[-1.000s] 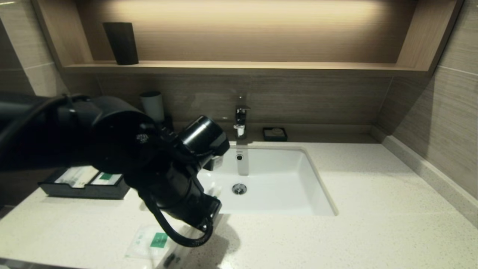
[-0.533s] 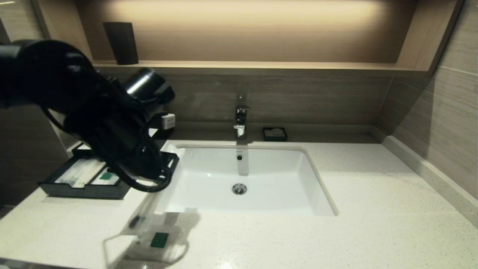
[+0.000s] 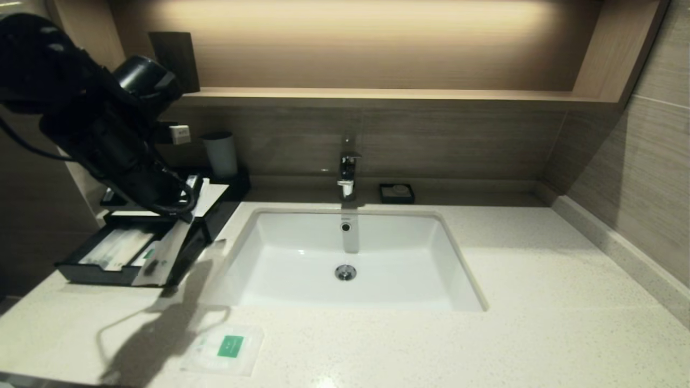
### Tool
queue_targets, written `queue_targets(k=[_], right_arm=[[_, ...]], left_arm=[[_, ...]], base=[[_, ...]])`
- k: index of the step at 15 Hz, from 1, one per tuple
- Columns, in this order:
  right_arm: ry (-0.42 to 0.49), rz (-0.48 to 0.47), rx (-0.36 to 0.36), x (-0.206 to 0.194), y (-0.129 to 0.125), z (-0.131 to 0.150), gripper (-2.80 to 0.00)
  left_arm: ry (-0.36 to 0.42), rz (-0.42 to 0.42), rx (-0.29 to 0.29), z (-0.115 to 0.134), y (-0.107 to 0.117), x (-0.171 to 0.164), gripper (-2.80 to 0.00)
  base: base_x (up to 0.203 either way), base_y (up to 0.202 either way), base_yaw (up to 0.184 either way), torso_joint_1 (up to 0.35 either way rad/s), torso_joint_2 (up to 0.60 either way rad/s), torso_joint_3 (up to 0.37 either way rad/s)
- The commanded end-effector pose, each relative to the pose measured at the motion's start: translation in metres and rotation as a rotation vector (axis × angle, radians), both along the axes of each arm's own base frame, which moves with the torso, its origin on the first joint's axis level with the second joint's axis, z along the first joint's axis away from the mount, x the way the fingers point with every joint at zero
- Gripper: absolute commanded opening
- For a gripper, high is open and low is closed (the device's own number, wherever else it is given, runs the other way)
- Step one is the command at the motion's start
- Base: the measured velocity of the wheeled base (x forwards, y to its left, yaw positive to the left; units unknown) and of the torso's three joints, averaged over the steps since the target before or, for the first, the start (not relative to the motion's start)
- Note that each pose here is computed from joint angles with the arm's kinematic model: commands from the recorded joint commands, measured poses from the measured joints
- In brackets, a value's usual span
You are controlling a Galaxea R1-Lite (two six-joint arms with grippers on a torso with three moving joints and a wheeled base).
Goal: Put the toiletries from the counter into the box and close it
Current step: Place the bathroom toiletry into the drawer
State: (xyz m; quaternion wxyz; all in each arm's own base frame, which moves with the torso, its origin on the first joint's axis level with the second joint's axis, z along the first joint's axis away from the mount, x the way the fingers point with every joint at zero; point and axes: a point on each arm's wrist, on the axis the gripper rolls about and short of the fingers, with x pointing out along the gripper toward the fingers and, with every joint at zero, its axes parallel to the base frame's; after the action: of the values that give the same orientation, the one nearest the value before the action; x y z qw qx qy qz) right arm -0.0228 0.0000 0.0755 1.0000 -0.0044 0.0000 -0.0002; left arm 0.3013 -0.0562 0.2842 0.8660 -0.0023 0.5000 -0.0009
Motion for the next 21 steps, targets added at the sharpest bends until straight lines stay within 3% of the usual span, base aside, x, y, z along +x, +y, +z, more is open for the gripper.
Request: queue_targets(k=[1,6,11,18,21], right_arm=[[0.0,0.0,0.0,0.0,0.0,0.0,-2.8],[0.0,0.0,0.0,0.0,0.0,0.0,-2.8],[0.0,0.0,0.0,0.0,0.0,0.0,-2.8],[-0.001,0.0,0.0,0.0,0.0,0.0,-2.8],[0.0,0.0,0.0,0.0,0.0,0.0,-2.8]], left_arm=[[0.027,0.031,0.016,-0.009,0.013,0.012,-2.8],[-0.053,0.094,0.053,-0.007,0.058,0.025,-2.8],[-0.036,0.131,0.085,-0.008,0.088,0.023,-2.8],[-0.023,0.065,0.091,-0.008,0.114,0.019,-2.8],[-0.016,0.027,0.12,-0.012,0.123,0.022,-2.8]], base=[[0.0,0.0,0.0,0.0,0.0,0.0],[0.0,0.0,0.0,0.0,0.0,0.0],[0.0,0.0,0.0,0.0,0.0,0.0],[0.0,0.0,0.0,0.0,0.0,0.0],[0.0,0.0,0.0,0.0,0.0,0.0]])
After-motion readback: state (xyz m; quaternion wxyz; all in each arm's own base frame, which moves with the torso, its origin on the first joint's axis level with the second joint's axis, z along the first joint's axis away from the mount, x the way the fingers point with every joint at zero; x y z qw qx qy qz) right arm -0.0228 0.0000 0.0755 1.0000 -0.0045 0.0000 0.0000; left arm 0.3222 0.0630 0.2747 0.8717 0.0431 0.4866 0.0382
